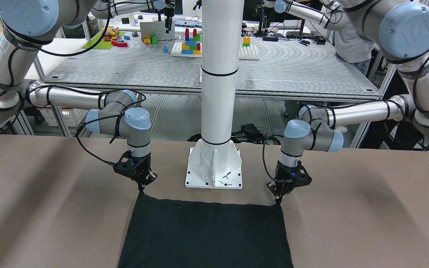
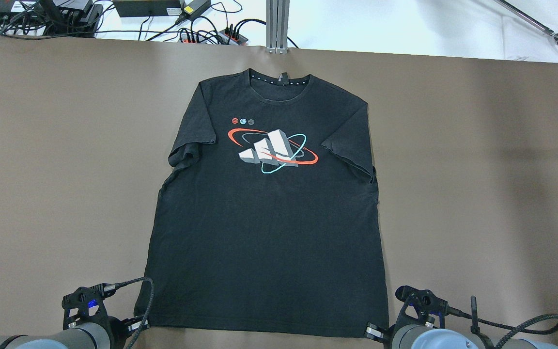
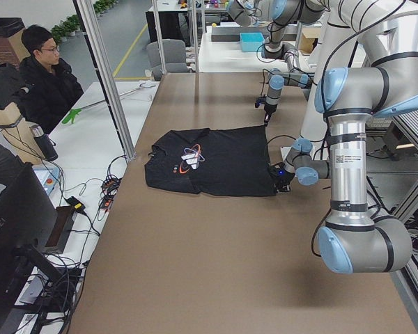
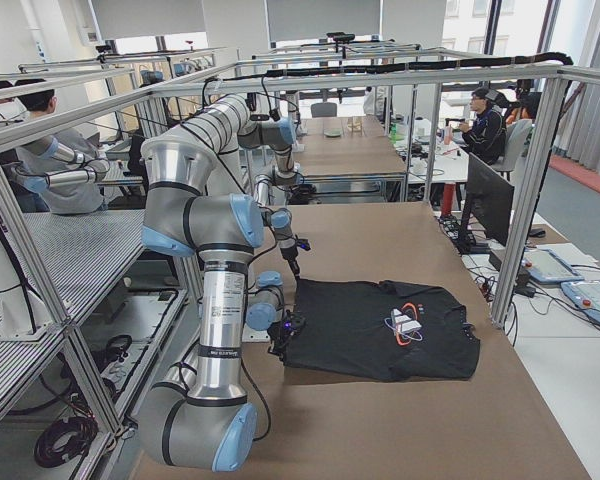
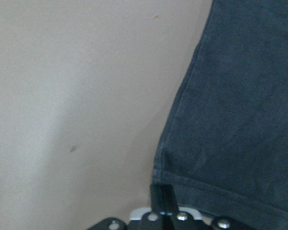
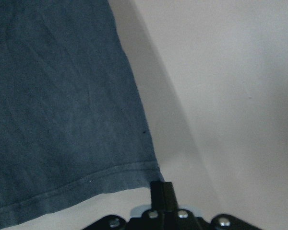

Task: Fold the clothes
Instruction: 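Grasp the hem corners with both grippers and lift them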

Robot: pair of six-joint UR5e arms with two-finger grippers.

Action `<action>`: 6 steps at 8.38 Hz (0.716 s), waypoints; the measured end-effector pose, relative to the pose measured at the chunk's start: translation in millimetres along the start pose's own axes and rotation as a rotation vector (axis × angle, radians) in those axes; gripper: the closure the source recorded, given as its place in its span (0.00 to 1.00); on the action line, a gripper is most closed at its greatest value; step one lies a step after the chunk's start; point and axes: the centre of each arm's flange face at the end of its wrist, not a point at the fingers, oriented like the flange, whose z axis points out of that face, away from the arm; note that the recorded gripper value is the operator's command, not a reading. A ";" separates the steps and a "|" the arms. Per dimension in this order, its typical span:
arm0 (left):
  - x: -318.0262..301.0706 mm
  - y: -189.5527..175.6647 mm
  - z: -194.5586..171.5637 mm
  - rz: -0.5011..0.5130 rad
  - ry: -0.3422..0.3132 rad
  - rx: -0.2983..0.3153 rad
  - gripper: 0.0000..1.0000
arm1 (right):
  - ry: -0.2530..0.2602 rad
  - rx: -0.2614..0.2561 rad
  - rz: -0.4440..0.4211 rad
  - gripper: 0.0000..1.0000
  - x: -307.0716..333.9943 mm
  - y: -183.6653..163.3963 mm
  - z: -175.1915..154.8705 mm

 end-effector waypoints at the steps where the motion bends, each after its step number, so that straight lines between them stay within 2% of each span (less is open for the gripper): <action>1: 3.6 1.0 -9.5 -0.003 0.016 -0.012 1.00 | -0.009 -0.005 0.001 1.00 5.4 -1.5 -10.3; 4: 5.3 1.3 -54.7 -0.007 0.066 -0.069 1.00 | -0.018 -0.061 0.004 1.00 25.5 -2.5 -42.0; 6: 11.5 -8.9 -82.9 -0.017 0.112 -0.080 1.00 | -0.031 -0.077 0.013 1.00 25.1 -8.6 -52.7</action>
